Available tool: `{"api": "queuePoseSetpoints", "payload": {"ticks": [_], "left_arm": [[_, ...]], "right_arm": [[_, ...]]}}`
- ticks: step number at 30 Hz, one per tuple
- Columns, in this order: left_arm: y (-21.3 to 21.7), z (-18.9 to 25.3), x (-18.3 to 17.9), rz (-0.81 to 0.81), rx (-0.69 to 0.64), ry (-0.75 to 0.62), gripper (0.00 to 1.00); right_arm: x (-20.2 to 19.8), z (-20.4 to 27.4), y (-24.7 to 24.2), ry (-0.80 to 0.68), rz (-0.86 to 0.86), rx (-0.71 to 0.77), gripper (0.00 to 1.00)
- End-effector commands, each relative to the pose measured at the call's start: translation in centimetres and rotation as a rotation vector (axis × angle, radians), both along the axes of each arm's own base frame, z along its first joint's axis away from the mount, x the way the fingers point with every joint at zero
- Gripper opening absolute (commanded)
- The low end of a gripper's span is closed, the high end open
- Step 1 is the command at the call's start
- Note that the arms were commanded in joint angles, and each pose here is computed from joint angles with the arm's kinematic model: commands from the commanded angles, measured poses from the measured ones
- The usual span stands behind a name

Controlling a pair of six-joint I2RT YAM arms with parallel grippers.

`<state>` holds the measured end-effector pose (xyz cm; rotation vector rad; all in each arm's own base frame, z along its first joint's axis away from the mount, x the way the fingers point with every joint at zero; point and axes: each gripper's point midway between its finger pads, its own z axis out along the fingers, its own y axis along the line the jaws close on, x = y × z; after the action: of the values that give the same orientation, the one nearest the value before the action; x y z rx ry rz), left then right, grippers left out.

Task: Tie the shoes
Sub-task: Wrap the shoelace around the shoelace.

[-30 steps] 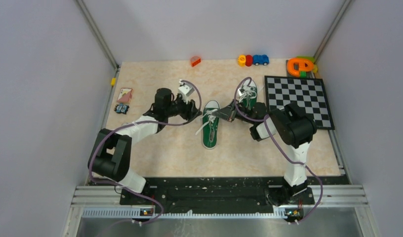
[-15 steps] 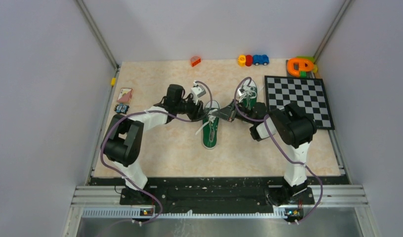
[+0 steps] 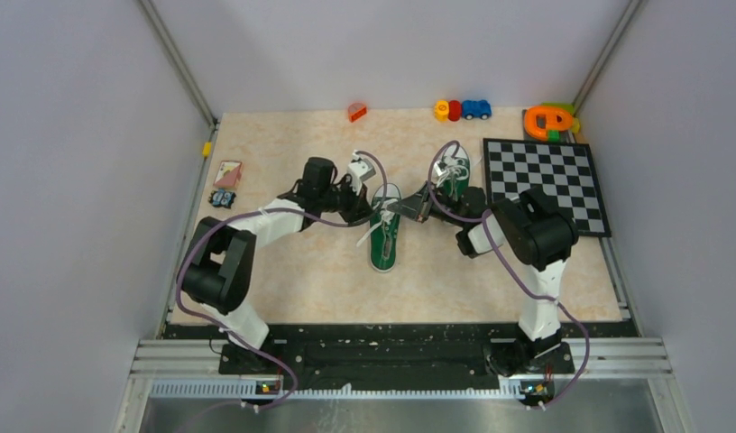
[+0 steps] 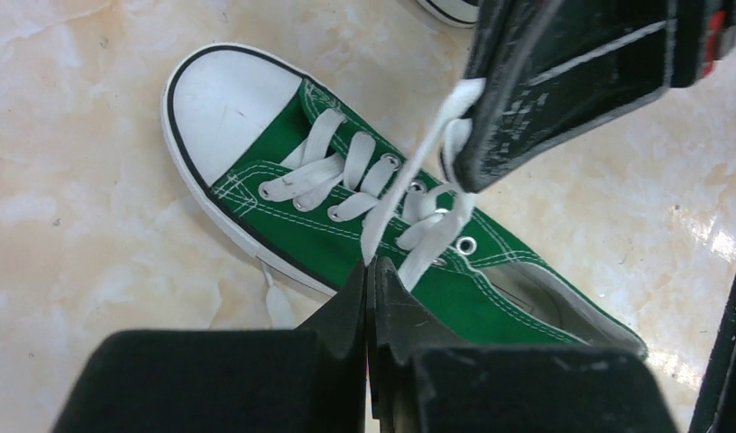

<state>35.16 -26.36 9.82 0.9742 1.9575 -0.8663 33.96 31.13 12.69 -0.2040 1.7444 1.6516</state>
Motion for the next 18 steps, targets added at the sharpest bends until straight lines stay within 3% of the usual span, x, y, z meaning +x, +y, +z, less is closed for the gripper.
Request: {"api": "queuePoseSetpoints", "payload": {"ticks": [1,10,18], "left_arm": [[-0.9,3.7,-0.6,0.017,-0.043,-0.101,0.00],[-2.2,5.1,-3.1,0.012,-0.094,-0.044,0.00],[-3.2,3.8,-2.8,0.047,-0.067,-0.008,0.00]], "right_arm": [[0.2,2.5,0.1,-0.074,-0.037,0.021,0.00],[0.6,2.4,0.0,-0.032,-0.123,0.006,0.00],[0.5,2.6,0.2,-0.035,-0.135,-0.003,0.00]]}}
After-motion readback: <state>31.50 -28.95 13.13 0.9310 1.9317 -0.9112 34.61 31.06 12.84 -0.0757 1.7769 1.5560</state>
